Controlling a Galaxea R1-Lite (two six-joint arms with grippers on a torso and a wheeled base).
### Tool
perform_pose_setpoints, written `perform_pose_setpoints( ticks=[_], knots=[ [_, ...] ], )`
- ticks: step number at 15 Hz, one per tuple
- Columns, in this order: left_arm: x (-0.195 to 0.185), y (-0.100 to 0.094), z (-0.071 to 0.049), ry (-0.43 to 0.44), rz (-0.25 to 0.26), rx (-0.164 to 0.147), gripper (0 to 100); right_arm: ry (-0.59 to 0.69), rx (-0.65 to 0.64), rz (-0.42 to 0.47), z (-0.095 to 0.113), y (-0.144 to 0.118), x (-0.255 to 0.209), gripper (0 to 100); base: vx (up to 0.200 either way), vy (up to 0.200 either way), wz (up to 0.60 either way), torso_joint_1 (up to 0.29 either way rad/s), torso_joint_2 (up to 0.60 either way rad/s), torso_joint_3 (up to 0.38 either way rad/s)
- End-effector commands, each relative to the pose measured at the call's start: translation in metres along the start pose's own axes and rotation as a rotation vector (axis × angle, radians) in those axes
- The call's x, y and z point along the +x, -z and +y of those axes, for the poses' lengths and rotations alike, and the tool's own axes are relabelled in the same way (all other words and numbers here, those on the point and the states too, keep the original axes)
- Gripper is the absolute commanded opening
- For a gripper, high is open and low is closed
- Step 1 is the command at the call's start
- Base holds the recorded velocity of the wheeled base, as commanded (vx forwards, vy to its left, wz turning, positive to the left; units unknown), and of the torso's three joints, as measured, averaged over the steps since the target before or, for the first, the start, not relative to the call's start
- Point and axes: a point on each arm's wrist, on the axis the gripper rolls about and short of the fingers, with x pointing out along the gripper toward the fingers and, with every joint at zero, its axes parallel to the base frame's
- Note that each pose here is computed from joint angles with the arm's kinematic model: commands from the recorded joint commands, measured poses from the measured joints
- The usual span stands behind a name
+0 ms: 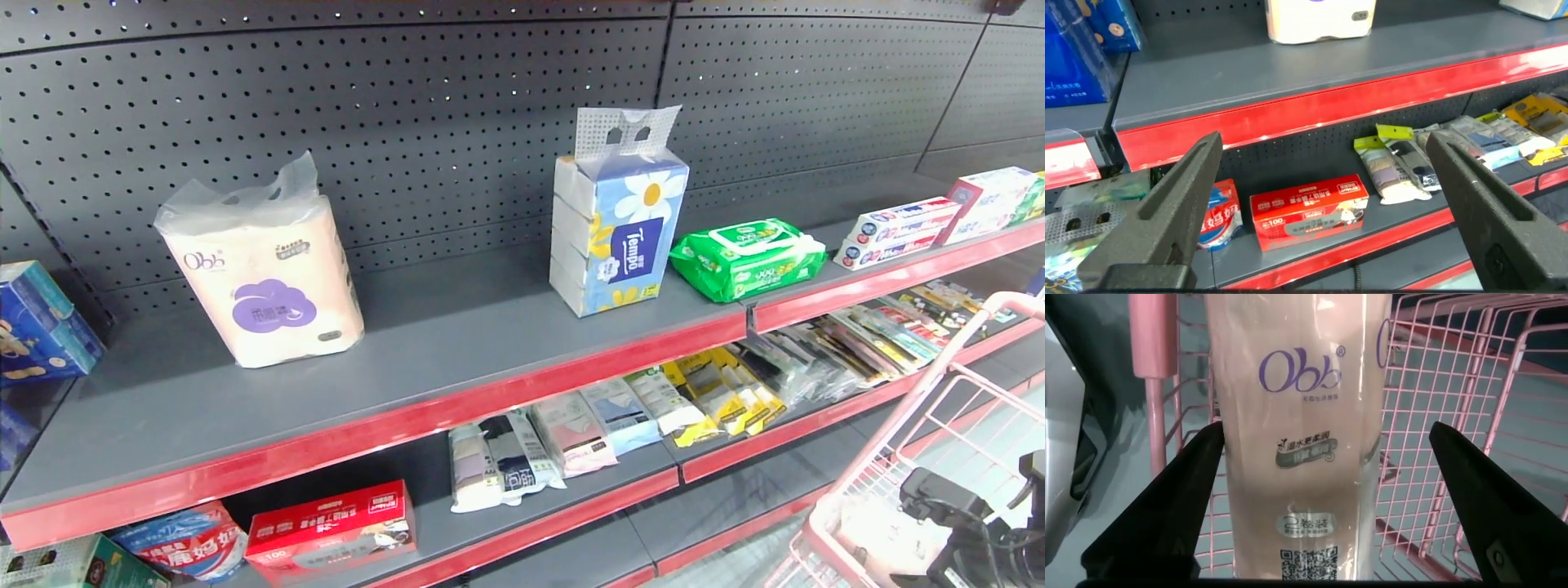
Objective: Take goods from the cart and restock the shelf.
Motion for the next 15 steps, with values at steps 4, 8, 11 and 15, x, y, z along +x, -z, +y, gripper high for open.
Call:
perform_pose_setpoints(
  ticks=[4,8,11,15],
  knots=[
    [0.0,0.0,0.0,0.0,0.001,0.0,100,-0.04,0.015,0.017,-0.001,0.007,0.019,100,0.0,0.0,0.0,0.0,0.0,0.0],
    [0.0,0.0,0.0,0.0,0.001,0.0,100,-0.038,0.014,0.02,-0.007,0.009,0.031,100,0.0,0.0,0.0,0.0,0.0,0.0],
    [0.0,0.0,0.0,0.0,0.0,0.0,100,-0.036,0.012,0.019,-0.009,0.009,0.033,100,0.0,0.0,0.0,0.0,0.0,0.0],
    [0.0,0.0,0.0,-0.002,0.001,0.0,100,-0.02,-0.003,0.012,-0.014,0.007,0.035,100,0.0,0.0,0.0,0.0,0.0,0.0]
  ],
)
